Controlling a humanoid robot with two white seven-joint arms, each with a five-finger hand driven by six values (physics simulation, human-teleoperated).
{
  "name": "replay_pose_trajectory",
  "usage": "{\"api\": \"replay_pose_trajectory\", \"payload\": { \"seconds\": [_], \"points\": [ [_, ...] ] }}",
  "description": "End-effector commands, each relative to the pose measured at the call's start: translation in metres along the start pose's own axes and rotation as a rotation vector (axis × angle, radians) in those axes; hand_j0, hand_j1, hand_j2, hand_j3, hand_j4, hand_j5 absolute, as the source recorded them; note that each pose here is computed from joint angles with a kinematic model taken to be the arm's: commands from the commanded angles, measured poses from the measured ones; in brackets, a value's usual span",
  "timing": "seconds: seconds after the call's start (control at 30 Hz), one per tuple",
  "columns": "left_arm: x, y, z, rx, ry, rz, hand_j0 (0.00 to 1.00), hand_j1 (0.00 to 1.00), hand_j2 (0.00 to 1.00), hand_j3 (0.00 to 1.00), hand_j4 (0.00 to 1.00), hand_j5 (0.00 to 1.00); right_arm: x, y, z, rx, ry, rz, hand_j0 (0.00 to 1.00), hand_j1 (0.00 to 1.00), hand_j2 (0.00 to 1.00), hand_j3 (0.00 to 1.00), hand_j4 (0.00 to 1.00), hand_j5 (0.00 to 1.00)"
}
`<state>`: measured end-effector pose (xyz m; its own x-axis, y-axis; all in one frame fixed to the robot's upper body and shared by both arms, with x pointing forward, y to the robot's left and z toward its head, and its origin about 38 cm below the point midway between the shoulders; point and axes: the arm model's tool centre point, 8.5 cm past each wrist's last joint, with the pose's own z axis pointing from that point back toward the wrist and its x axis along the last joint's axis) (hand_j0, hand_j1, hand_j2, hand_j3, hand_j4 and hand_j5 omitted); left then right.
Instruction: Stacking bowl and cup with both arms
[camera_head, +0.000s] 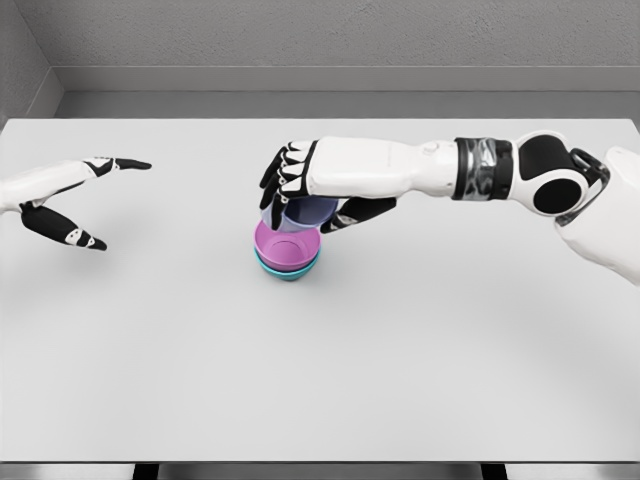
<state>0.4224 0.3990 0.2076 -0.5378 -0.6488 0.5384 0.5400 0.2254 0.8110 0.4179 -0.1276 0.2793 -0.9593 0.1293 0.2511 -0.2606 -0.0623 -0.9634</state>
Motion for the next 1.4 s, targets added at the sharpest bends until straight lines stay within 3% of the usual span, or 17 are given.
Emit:
{"api": "replay_pose_trajectory", "payload": {
  "seconds": [0.0, 0.2, 0.63, 1.37],
  "points": [
    [0.0, 0.001, 0.001, 0.005, -0.001, 0.006, 1.0, 1.0, 1.0, 1.0, 1.0, 1.0, 0.0, 0.001, -0.001, -0.004, -0.004, -0.012, 0.56, 0.56, 0.56, 0.56, 0.56, 0.56],
    [0.0, 0.001, 0.001, 0.006, -0.001, 0.007, 1.0, 1.0, 1.0, 1.0, 1.0, 1.0, 0.003, 0.007, -0.012, -0.004, -0.027, -0.024, 0.56, 0.56, 0.56, 0.56, 0.56, 0.56],
    [0.0, 0.0, 0.001, 0.005, 0.0, 0.009, 1.0, 1.0, 1.0, 1.0, 1.0, 1.0, -0.007, 0.025, -0.005, 0.006, 0.009, -0.068, 0.56, 0.56, 0.56, 0.56, 0.56, 0.56],
    [0.0, 0.001, 0.001, 0.006, 0.0, 0.008, 1.0, 1.0, 1.0, 1.0, 1.0, 1.0, -0.006, 0.03, -0.014, 0.012, -0.007, -0.081, 0.56, 0.56, 0.56, 0.56, 0.56, 0.56]
  ]
}}
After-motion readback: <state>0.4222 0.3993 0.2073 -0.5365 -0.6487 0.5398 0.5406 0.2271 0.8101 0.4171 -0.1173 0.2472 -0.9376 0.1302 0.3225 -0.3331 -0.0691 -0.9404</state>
